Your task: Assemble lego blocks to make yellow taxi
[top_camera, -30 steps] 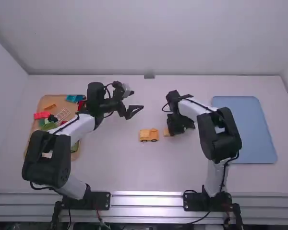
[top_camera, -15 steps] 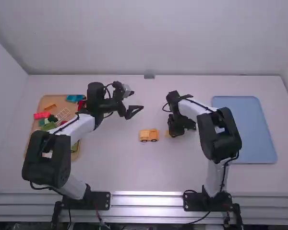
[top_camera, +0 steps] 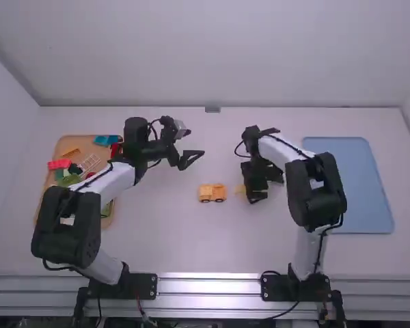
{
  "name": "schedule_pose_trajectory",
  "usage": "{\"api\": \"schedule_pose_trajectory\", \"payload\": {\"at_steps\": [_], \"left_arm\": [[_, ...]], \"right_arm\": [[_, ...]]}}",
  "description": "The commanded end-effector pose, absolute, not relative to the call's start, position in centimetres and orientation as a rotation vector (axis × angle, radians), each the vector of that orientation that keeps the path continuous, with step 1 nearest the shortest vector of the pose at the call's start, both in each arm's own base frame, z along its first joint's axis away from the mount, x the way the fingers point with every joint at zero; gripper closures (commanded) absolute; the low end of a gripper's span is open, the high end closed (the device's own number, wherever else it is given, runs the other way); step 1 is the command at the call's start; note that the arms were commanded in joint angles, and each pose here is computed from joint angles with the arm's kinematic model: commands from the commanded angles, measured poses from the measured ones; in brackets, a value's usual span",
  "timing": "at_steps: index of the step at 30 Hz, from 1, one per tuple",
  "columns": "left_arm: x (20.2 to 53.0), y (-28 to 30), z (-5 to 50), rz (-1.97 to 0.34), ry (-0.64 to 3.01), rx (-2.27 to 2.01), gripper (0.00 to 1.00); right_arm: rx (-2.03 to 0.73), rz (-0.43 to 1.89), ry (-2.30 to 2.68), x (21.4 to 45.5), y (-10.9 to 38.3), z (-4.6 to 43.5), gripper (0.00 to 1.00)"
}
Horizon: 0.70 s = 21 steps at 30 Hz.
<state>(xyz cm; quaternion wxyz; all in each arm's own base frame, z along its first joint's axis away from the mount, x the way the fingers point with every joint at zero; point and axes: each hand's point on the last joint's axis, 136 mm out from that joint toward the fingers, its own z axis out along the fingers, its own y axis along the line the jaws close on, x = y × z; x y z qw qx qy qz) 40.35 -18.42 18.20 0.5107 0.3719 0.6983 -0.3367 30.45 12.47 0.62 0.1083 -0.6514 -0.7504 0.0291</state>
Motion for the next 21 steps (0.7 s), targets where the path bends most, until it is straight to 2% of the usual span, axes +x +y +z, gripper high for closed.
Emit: {"api": "schedule_pose_trajectory", "payload": {"at_steps": [1,7,10,13,16,19,21], "left_arm": [[40.1,-18.5,18.6,-0.810,1.661,0.912,0.01],[40.0,-18.5,18.5,-0.812,1.663,0.911,0.01],[40.0,-18.5,18.4,-0.815,1.670,0.910,0.01],[40.0,-18.5,18.4,-0.814,1.671,0.909,0.01],[40.0,-18.5,18.4,-0.815,1.671,0.909,0.01],[40.0,-18.5,18.5,-0.812,1.666,0.910,0.01],[40.1,-18.5,18.5,-0.810,1.664,0.910,0.01]], "right_arm": [[-1.762,-0.074,-2.312,33.4,12.8,3.6,0.01],[-1.402,-0.272,-2.642,37.9,10.8,9.6,0.01],[-1.351,-0.300,-2.751,39.7,9.3,10.7,0.01],[-1.269,-0.260,-2.873,40.9,7.3,10.8,0.01],[-1.197,-0.233,-2.920,41.0,5.8,10.6,0.01],[-1.104,-0.383,-2.938,41.7,6.3,10.9,0.01],[-0.739,-0.679,-3.051,43.4,8.7,12.1,0.01]]}}
